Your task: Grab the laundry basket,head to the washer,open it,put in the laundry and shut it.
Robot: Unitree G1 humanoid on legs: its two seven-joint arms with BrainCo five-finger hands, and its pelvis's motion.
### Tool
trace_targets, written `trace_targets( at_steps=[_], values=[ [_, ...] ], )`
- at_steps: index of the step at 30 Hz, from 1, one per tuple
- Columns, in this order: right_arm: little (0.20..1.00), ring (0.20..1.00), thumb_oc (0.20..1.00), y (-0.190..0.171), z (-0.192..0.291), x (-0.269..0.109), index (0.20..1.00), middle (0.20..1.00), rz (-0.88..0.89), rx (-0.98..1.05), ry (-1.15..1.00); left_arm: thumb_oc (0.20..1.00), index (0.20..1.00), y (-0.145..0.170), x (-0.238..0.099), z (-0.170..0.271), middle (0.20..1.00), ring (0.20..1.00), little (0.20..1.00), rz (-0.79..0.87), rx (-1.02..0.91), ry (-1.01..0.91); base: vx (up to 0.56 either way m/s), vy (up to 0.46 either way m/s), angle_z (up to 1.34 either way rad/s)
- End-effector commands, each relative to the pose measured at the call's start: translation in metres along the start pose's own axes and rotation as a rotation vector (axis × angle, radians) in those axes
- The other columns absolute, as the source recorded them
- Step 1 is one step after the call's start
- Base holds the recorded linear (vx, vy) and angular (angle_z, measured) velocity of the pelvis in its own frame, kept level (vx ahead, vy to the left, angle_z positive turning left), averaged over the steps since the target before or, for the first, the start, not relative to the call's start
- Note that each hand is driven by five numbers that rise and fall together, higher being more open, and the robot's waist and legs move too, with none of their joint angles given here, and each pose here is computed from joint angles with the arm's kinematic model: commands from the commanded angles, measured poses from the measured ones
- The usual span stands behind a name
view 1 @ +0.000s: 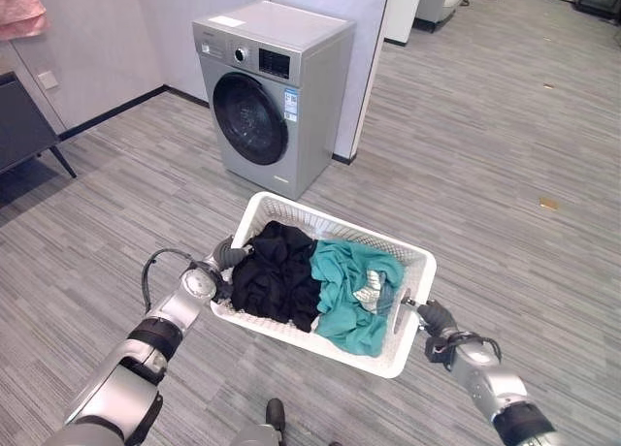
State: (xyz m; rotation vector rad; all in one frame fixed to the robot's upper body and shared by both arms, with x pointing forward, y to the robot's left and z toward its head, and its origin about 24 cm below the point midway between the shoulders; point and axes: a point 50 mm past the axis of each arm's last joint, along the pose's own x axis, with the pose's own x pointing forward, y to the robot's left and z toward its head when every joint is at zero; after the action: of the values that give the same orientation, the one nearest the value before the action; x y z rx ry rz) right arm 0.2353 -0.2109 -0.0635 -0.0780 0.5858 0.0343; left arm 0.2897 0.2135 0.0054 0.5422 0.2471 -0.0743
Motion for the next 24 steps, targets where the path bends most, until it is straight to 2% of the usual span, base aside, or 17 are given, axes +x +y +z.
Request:
trace_targets(
  at_steps=[1, 11, 17, 20, 24],
  values=[
    [0.200, 0.200, 0.200, -0.008, -0.025, -0.010, 0.200, 0.200, 0.000, -0.043, 0.059, 0.200, 0.200, -0.001, -0.018, -0.023, 0.200, 0.200, 0.200, 0.074, -0.083, 0.046, 0.02, 0.021, 0.17],
    [0.200, 0.200, 0.200, -0.010, -0.010, -0.008, 0.200, 0.200, -0.023, -0.015, -0.005, 0.200, 0.200, -0.001, -0.022, -0.030, 0.200, 0.200, 0.200, 0.076, -0.088, 0.074, 0.03, 0.014, 0.12],
    [0.200, 0.200, 0.200, -0.019, 0.041, -0.006, 0.200, 0.200, -0.034, -0.038, -0.192, 0.200, 0.200, 0.014, -0.017, -0.021, 0.200, 0.200, 0.200, 0.122, -0.080, 0.035, 0.02, 0.044, -0.03],
    [0.200, 0.200, 0.200, -0.028, 0.084, -0.009, 0.200, 0.200, -0.047, -0.085, -0.336, 0.200, 0.200, 0.029, -0.014, -0.010, 0.200, 0.200, 0.200, 0.166, -0.090, -0.013, 0.06, 0.121, 0.02],
    [0.200, 0.200, 0.200, -0.034, 0.104, -0.016, 0.200, 0.200, -0.053, -0.106, -0.415, 0.200, 0.200, 0.036, -0.011, 0.000, 0.200, 0.200, 0.200, 0.174, -0.074, -0.047, 0.17, 0.183, 0.01]
  ],
)
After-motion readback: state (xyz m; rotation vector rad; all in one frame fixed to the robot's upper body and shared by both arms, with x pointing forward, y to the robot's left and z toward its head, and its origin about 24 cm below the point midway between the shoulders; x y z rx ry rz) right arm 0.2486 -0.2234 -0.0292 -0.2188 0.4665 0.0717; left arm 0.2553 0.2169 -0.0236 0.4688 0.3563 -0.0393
